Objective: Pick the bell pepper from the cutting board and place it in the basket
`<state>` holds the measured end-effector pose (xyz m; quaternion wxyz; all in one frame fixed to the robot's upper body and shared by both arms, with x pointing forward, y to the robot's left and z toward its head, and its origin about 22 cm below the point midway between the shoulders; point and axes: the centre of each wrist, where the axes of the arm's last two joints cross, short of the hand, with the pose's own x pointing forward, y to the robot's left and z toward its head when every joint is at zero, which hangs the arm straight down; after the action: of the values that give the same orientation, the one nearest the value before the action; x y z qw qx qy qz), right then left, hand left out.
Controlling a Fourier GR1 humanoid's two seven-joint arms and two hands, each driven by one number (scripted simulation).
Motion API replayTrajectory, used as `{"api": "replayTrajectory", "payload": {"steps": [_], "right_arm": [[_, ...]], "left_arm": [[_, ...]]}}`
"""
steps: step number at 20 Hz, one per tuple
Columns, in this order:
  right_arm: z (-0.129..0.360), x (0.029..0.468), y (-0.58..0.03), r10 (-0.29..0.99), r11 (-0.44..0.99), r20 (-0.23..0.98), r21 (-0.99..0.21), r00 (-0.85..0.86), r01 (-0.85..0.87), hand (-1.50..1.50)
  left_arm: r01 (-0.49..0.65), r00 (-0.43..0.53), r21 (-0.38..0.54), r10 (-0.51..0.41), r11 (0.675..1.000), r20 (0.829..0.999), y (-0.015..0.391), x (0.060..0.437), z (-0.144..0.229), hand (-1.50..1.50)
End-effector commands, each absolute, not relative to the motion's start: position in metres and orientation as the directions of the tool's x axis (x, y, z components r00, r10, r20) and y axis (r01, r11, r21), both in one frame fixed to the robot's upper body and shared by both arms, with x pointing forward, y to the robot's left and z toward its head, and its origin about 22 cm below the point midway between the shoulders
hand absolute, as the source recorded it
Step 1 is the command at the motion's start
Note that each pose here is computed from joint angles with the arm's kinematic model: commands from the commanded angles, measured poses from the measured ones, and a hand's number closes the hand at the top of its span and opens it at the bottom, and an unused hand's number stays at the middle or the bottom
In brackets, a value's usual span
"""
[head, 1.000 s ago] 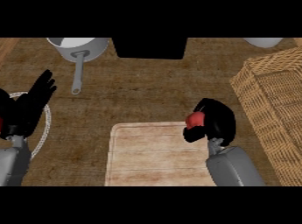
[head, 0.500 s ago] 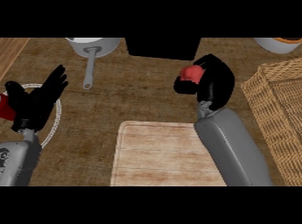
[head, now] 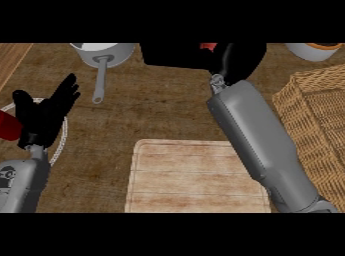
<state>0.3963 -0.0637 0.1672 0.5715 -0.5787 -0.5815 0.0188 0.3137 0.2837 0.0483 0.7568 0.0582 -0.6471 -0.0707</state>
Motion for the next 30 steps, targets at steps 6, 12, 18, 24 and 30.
{"api": "replayTrajectory", "payload": {"steps": [6, 12, 18, 24, 30], "right_arm": [[0.231, 0.422, -0.042, 0.518, 0.189, 0.715, -0.631, 0.469, 0.753, 1.50], [0.271, 0.441, -0.069, 0.491, 0.097, 0.722, -0.602, 0.488, 0.793, 1.50], [0.278, 0.458, -0.107, 0.439, -0.061, 0.658, -0.657, 0.612, 0.751, 1.50], [0.259, 0.462, -0.144, 0.384, -0.136, 0.639, -0.675, 0.666, 0.725, 1.50], [0.235, 0.454, -0.176, 0.360, -0.111, 0.656, -0.676, 0.663, 0.729, 1.50]], "left_arm": [[0.010, 0.152, 0.184, -0.184, 0.983, 0.971, 0.299, 0.307, 0.047, 0.00], [-0.014, 0.189, 0.191, -0.184, 0.982, 0.964, 0.306, 0.294, 0.029, 0.00], [-0.031, 0.160, 0.183, -0.176, 0.983, 0.971, 0.298, 0.299, 0.040, 0.00], [-0.056, 0.184, 0.177, -0.164, 0.983, 0.969, 0.308, 0.294, 0.035, 0.00], [-0.079, 0.188, 0.194, -0.177, 0.978, 0.966, 0.327, 0.287, 0.046, 0.00]]}}
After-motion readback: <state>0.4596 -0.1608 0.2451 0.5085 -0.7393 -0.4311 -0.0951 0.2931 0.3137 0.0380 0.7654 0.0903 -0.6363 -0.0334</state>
